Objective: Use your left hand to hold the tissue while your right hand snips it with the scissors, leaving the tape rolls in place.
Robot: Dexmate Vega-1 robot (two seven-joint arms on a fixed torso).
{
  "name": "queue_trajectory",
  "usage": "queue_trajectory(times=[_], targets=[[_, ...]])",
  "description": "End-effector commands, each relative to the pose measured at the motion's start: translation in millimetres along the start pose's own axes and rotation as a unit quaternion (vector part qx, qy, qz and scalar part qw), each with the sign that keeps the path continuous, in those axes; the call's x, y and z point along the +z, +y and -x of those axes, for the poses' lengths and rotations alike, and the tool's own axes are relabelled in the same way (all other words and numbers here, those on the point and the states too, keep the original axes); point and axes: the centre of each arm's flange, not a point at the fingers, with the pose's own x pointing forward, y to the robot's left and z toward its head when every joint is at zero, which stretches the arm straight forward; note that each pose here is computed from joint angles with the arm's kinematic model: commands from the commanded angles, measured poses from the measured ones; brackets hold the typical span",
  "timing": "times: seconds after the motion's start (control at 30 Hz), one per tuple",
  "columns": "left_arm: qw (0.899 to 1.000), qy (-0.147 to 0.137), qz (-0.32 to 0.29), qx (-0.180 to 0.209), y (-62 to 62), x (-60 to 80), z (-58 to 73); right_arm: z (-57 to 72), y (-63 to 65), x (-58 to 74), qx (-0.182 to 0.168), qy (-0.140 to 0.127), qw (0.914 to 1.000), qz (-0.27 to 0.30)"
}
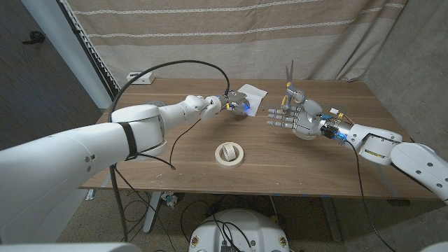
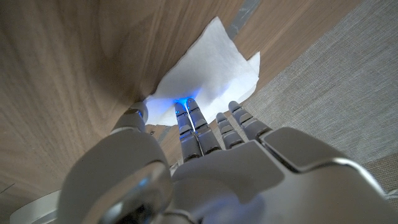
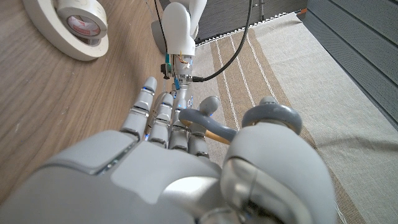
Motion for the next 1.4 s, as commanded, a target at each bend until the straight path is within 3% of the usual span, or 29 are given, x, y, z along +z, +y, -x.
queue_trajectory(times=[0.03, 0.23, 0.6, 1.4], targets=[[1.000, -0.009, 0.002, -0.022, -12.3, 8.6, 2.1, 2.9, 0.7, 2.0, -0.006, -0.001, 1.0000, 0.002], [1.000, -0.013, 0.003, -0.028, -18.0, 13.3, 3.8, 3.8, 0.5, 2.8, -0.010, 0.000, 0.9999, 0.003], [1.000, -0.018, 0.018, 0.002, -22.8, 17.7, 6.7, 4.0, 2.0, 3.0, -0.016, -0.005, 0.9999, 0.002], [0.998, -0.025, 0.051, 0.018, -25.5, 13.6, 13.2, 3.2, 2.4, 4.7, -0.023, -0.006, 0.9997, 0.004]])
